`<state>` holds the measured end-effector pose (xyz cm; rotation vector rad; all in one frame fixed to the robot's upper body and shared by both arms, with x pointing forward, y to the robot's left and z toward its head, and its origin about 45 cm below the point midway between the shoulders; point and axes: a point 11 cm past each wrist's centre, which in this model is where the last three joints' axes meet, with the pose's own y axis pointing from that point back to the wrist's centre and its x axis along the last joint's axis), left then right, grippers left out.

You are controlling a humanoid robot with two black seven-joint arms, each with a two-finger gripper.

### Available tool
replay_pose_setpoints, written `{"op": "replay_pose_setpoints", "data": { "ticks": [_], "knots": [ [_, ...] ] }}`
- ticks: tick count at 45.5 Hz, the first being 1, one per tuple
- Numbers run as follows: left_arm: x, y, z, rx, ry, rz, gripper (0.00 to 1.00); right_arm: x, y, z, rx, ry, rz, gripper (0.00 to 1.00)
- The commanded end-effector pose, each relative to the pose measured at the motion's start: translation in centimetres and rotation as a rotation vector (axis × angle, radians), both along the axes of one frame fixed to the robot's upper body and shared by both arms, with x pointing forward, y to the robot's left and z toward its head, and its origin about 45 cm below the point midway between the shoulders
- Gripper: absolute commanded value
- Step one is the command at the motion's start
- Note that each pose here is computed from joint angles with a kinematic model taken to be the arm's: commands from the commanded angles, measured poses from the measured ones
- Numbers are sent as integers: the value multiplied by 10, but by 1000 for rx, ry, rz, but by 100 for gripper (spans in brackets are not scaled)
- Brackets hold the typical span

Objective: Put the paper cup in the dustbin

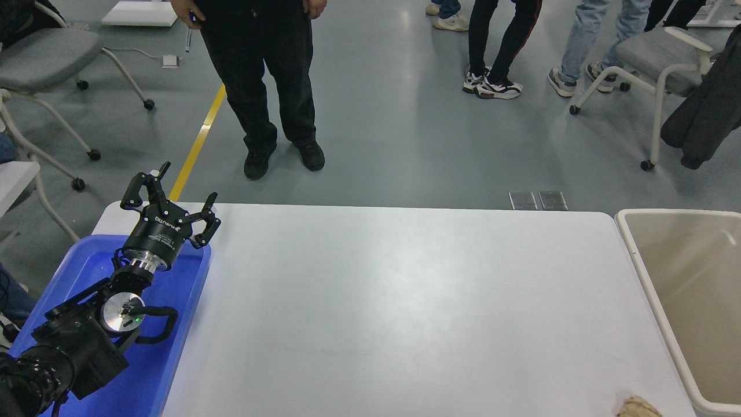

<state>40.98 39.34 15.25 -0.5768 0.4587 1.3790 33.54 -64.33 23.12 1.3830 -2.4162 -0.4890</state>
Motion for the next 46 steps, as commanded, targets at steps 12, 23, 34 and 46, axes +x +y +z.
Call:
{"op": "replay_pose_setpoints", "data": {
  "ticks": [12,23,34,46],
  "knots": [
    [0,0,0,0,1,3,100,-20,25,-83,178,144,-317,0],
    [0,0,0,-1,1,2,100,-20,29,-89,194,139,-330,0],
    [0,0,0,0,1,3,100,-17,42,-102,214,150,-331,0],
    [0,-1,0,-1,1,2,100,-27,37,-108,206,163,-357,0]
  ]
}}
